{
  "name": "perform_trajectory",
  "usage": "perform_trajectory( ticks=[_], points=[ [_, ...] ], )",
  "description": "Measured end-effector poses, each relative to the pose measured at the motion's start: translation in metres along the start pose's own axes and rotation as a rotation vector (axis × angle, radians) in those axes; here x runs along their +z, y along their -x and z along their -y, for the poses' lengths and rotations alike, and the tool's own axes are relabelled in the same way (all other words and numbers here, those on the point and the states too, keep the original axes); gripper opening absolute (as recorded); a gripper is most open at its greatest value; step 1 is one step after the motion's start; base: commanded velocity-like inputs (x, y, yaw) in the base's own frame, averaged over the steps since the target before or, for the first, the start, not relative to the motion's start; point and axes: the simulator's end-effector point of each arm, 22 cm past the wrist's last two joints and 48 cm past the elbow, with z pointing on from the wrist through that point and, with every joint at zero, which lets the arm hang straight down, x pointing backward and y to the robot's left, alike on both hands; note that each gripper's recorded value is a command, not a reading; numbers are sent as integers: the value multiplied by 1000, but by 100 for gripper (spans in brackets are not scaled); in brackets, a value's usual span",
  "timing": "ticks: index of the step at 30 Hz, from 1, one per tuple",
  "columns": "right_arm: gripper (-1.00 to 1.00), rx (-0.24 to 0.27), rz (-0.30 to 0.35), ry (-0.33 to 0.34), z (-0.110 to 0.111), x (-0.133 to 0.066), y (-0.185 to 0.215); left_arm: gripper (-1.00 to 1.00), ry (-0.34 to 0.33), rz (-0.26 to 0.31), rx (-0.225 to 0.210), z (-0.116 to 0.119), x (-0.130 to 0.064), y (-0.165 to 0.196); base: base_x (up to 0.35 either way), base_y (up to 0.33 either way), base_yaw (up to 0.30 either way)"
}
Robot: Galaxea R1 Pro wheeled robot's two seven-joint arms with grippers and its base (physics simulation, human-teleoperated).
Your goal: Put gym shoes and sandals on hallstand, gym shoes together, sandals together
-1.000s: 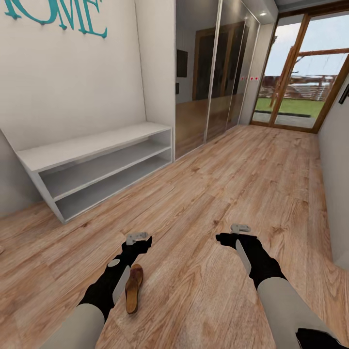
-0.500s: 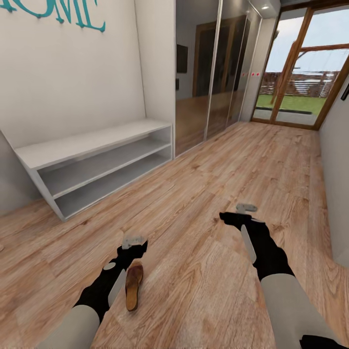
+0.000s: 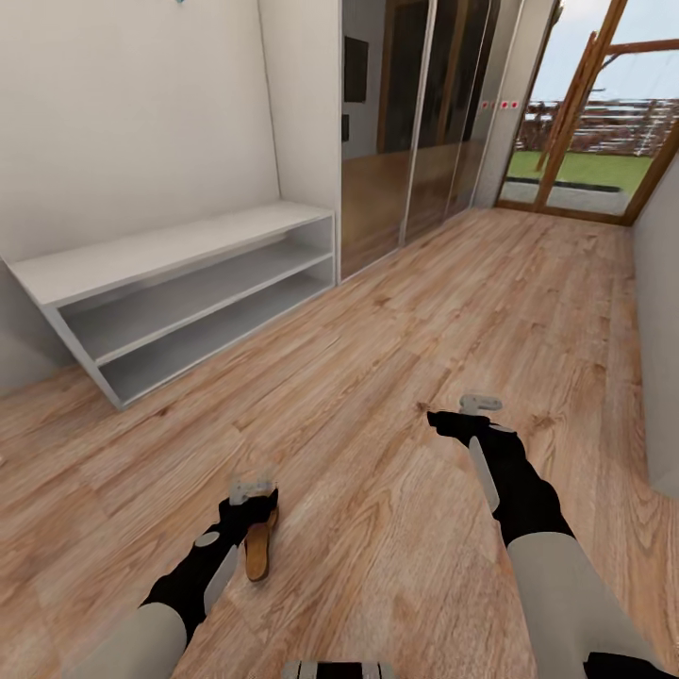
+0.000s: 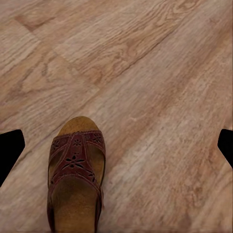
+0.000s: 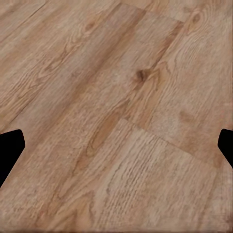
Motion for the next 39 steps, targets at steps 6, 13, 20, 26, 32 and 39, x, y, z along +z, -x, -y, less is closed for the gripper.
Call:
perform_trajectory(
  ticks=[6,13,20,26,32,39],
  points=[
    [100,-1,-34,-4,2,13,-20,100,5,-34,-3,-3,6,-22,0,0,0],
    [100,-1,-74,-9,5,28,-45,100,12,-73,-5,-7,13,-47,0,0,0],
    [100,-3,-114,-14,7,41,-70,100,17,-113,-7,-11,19,-72,0,0,0],
    [100,-3,-148,-19,10,52,-91,100,22,-146,-9,-15,23,-92,0,0,0],
    [100,-5,-182,-22,12,63,-113,100,27,-180,-12,-18,26,-114,0,0,0],
    [100,-6,-221,-27,15,73,-140,100,33,-216,-15,-22,30,-138,0,0,0]
  ],
)
